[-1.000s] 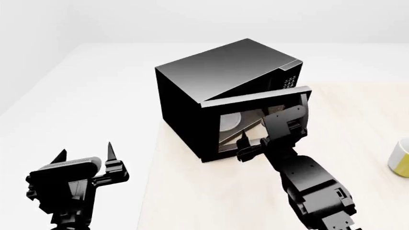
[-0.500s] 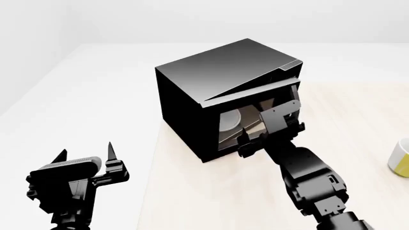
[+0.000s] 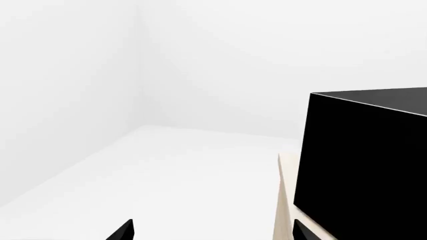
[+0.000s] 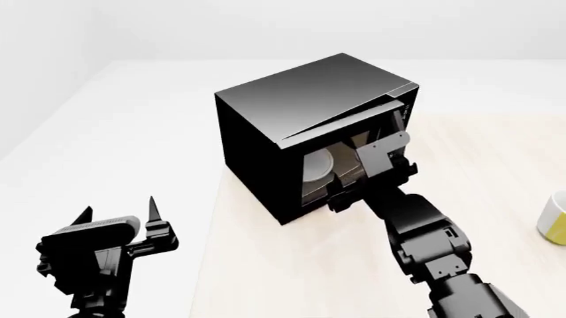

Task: Close the microwave.

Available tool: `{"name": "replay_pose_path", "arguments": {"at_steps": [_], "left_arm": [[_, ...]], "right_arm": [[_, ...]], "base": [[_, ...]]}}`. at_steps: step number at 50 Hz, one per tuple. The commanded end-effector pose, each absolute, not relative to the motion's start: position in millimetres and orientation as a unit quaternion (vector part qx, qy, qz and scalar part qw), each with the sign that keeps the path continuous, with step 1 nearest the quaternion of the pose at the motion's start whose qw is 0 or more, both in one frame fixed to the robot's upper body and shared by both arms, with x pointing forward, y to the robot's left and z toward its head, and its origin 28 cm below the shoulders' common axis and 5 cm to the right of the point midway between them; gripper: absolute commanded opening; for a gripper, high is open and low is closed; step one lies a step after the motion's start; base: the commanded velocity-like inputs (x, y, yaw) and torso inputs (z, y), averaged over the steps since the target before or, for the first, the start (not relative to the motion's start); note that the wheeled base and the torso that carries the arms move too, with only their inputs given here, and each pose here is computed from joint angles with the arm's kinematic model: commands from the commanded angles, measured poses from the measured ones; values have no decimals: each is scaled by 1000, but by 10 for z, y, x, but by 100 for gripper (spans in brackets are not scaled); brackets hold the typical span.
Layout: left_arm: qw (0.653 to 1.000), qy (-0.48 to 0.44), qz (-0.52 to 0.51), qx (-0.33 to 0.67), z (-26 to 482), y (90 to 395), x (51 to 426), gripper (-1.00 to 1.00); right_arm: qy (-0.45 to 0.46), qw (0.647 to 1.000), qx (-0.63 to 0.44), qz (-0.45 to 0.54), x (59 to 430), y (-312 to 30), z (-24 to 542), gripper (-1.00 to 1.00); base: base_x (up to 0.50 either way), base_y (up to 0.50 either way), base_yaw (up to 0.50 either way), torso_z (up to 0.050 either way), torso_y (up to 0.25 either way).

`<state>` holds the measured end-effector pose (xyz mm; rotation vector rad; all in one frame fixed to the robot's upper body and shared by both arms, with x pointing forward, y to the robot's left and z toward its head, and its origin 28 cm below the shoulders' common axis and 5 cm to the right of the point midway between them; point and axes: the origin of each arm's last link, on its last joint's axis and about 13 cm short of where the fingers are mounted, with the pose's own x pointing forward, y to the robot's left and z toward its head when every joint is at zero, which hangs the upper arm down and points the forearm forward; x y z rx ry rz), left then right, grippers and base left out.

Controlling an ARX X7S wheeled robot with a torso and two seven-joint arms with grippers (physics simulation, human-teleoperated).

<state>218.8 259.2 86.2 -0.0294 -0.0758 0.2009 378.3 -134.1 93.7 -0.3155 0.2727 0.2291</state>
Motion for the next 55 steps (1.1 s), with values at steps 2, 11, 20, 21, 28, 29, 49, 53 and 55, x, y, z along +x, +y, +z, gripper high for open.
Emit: {"name": "replay_pose_path", "arguments": {"at_steps": [2, 11, 20, 21, 28, 29, 49, 53, 55], "left_arm": [[994, -38, 102, -16, 860, 2597, 2194, 100], [994, -37, 101, -14, 847, 2592, 2198, 100], [994, -36, 104, -14, 863, 2596, 2199, 100], [994, -36, 103, -14, 859, 2595, 2200, 100], [994, -36, 103, -14, 864, 2597, 2196, 100], [994, -35, 103, -15, 861, 2597, 2196, 100], [994, -35, 102, -15, 858, 2596, 2191, 100], [994, -35, 103, -15, 855, 2599, 2192, 100], [994, -35, 104, -15, 852, 2601, 2194, 100]], "right_arm": [[126, 972, -165, 114, 3883, -1345, 1045, 100], [131, 969, -175, 114, 3913, -1382, 1042, 100], [135, 966, -184, 122, 3937, -1417, 1044, 100], [136, 965, -186, 123, 3940, -1422, 1048, 100], [133, 964, -180, 146, 3966, -1437, 1057, 100], [132, 964, -176, 150, 3974, -1438, 1058, 100], [109, 971, -138, 161, 4022, -1480, 1003, 100], [109, 971, -138, 160, 4018, -1478, 993, 100], [107, 971, -137, 162, 4020, -1477, 996, 100]], "base": [[0, 0, 0, 0, 0], [0, 0, 0, 0, 0], [0, 0, 0, 0, 0], [0, 0, 0, 0, 0], [0, 0, 0, 0, 0], [0, 0, 0, 0, 0], [0, 0, 0, 0, 0], [0, 0, 0, 0, 0], [0, 0, 0, 0, 0]]}}
